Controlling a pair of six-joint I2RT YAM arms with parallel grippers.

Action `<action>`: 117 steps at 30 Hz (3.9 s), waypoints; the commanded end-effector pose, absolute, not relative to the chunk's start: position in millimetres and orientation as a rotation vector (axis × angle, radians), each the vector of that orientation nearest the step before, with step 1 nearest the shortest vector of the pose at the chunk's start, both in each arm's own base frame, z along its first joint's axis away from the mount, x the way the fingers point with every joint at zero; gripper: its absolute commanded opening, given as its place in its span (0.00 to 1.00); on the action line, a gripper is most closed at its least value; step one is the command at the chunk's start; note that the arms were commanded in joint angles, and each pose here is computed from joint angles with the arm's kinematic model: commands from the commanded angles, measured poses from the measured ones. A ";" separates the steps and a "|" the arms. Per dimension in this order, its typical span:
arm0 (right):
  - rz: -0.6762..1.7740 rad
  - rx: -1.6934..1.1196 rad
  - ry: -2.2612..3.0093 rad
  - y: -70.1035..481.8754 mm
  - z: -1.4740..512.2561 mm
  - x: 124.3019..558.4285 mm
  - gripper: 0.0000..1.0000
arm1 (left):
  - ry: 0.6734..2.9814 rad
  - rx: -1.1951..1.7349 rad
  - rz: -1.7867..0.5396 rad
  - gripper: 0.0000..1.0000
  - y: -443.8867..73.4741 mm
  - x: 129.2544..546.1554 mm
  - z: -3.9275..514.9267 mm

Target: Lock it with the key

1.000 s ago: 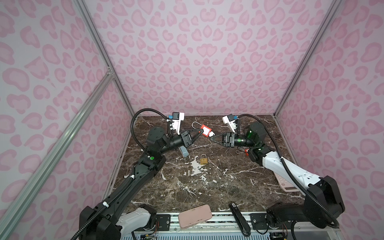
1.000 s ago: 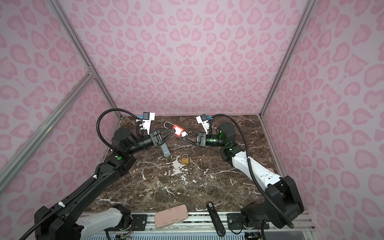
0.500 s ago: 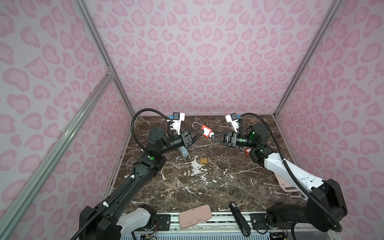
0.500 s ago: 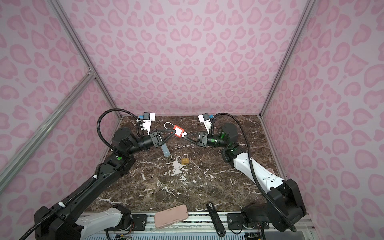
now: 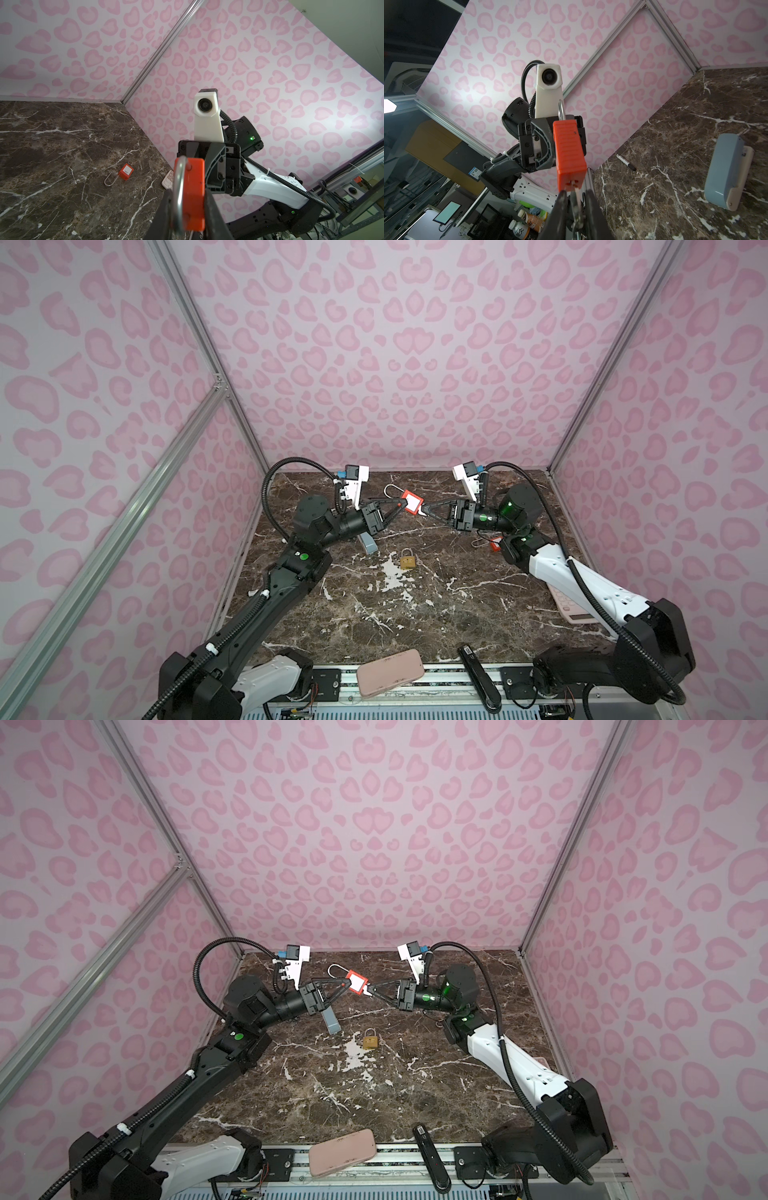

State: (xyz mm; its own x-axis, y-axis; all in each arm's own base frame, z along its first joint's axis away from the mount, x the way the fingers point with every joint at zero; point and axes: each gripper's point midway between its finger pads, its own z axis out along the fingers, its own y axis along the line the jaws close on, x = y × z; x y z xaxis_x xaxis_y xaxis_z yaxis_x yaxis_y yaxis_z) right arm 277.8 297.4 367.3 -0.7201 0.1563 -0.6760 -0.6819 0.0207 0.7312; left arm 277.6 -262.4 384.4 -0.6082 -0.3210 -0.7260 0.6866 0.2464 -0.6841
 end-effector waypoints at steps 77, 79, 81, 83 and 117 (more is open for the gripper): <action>1.723 -0.446 1.735 284.3 348.7 270.6 0.00 | 1.601 0.185 -1.408 0.04 -226.8 308.5 389.3; 1.720 -0.444 1.738 283.4 347.8 270.9 0.00 | 1.603 0.183 -1.409 0.04 -226.2 308.7 388.6; 1.722 -0.449 1.738 283.7 347.9 270.3 0.00 | 1.606 0.186 -1.414 0.04 -227.0 309.0 387.6; 1.727 -0.455 1.735 284.2 349.0 270.2 0.00 | 1.609 0.186 -1.419 0.04 -227.7 309.4 386.2; 1.988 -0.537 1.512 325.2 391.0 291.8 0.35 | 1.589 0.200 -1.448 0.04 -227.2 300.6 389.0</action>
